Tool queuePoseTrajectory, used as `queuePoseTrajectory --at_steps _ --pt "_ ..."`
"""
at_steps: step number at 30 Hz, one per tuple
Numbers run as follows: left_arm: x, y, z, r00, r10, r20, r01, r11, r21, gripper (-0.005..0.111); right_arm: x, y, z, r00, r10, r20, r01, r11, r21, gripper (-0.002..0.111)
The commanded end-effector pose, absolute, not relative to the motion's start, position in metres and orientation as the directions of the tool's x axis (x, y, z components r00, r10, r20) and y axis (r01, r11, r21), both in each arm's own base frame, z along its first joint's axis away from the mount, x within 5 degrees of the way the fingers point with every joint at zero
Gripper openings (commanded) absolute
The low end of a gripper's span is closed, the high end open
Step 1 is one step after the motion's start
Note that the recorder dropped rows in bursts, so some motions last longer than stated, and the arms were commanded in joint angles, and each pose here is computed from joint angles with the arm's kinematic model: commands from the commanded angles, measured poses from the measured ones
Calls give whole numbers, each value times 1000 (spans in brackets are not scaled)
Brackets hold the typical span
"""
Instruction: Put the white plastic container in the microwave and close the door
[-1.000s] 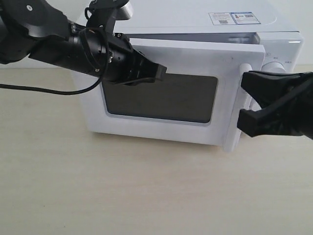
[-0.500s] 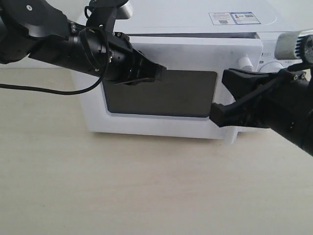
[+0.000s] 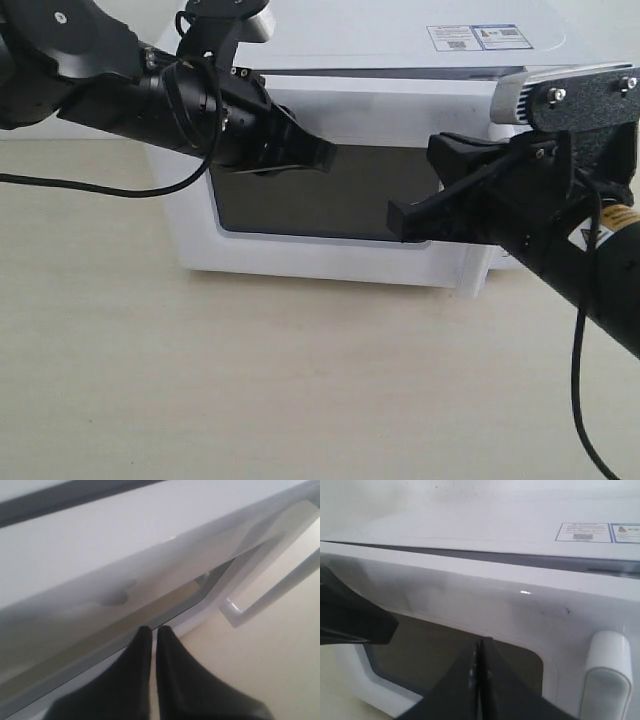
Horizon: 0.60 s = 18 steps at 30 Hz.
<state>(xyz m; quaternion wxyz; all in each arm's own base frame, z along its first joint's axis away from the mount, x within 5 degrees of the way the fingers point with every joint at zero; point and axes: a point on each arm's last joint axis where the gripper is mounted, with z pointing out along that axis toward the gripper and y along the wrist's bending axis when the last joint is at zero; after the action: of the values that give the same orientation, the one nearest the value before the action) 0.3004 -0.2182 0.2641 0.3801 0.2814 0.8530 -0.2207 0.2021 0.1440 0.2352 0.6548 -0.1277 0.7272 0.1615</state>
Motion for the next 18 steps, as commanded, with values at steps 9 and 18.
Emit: queuePoseTrajectory --at_steps 9,18 --pt "299 -217 271 -521 328 -788 663 737 -132 4 205 146 244 -52 10 -999 -301 953 25 0" --pt "270 -199 300 -470 291 -834 669 734 -121 4 215 152 246 -97 -19 -995 -263 965 7 0"
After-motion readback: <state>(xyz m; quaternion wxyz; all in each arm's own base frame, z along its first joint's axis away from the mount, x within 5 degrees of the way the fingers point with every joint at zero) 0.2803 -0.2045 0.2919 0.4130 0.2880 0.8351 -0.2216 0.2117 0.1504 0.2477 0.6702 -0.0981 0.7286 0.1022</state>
